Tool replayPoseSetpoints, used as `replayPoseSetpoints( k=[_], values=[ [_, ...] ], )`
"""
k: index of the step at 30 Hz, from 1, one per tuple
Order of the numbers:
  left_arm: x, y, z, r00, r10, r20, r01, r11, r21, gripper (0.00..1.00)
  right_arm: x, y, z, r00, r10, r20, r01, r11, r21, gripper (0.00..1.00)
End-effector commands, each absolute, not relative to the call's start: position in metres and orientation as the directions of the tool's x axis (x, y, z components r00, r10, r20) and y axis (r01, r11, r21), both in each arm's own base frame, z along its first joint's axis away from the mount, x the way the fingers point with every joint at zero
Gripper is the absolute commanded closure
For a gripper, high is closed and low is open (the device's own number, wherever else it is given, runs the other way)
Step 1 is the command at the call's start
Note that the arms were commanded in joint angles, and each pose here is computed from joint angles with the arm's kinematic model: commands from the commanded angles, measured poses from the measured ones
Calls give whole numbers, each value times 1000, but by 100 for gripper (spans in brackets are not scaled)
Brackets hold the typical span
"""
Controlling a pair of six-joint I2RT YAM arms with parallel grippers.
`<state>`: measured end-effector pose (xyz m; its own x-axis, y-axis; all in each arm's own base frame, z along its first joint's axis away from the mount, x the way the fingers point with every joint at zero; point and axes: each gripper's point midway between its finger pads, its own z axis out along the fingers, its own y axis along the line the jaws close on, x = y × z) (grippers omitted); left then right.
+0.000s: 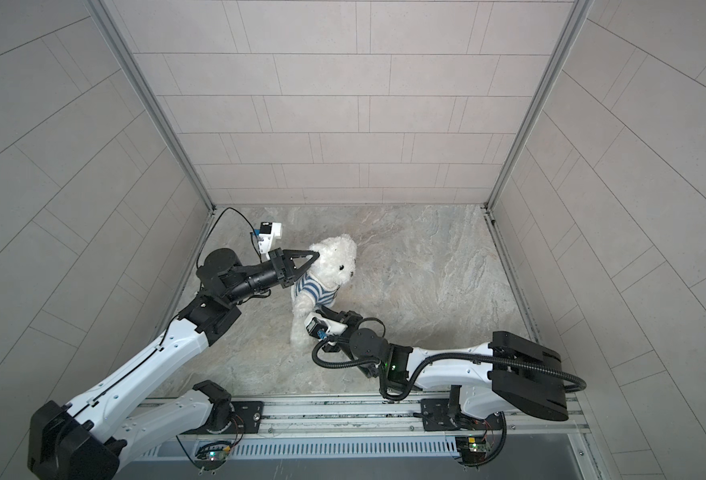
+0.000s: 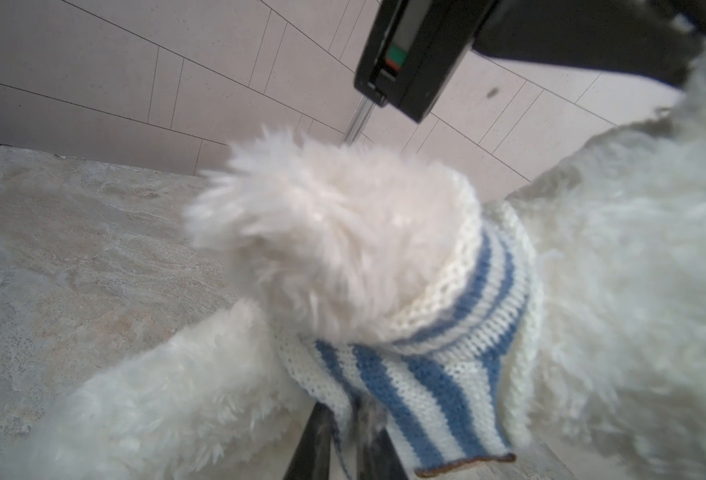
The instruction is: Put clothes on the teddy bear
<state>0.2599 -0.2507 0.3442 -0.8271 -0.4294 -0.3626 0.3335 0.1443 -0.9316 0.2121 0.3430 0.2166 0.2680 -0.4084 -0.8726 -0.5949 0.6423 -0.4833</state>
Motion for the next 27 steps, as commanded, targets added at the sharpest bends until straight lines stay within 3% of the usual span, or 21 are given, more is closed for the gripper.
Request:
replayPoseSetpoints(
  k=[1,5,13,22,27],
  values=[
    [255,-249,369,-797,-451,-402,407,90,-909,100,213,347,226,278,-383,-881,-596,651,-471,93],
    [259,-250,365,-801,-455,-389,395,88,-915,100,207,348,216,266,-408,-873,-627,615,-478,100],
    [266,-250,363,-798,-483,-361,378,66,-923,100,194,352,187,236,-462,-855,-699,530,-480,100],
    [271,-252,342,-810,-478,-340,340,91,-936,100,193,353,194,216,-408,-887,-708,561,-430,100],
    [272,-255,325,-825,-452,-338,322,116,-940,100,198,341,199,181,-390,-903,-679,614,-402,82]
  ],
)
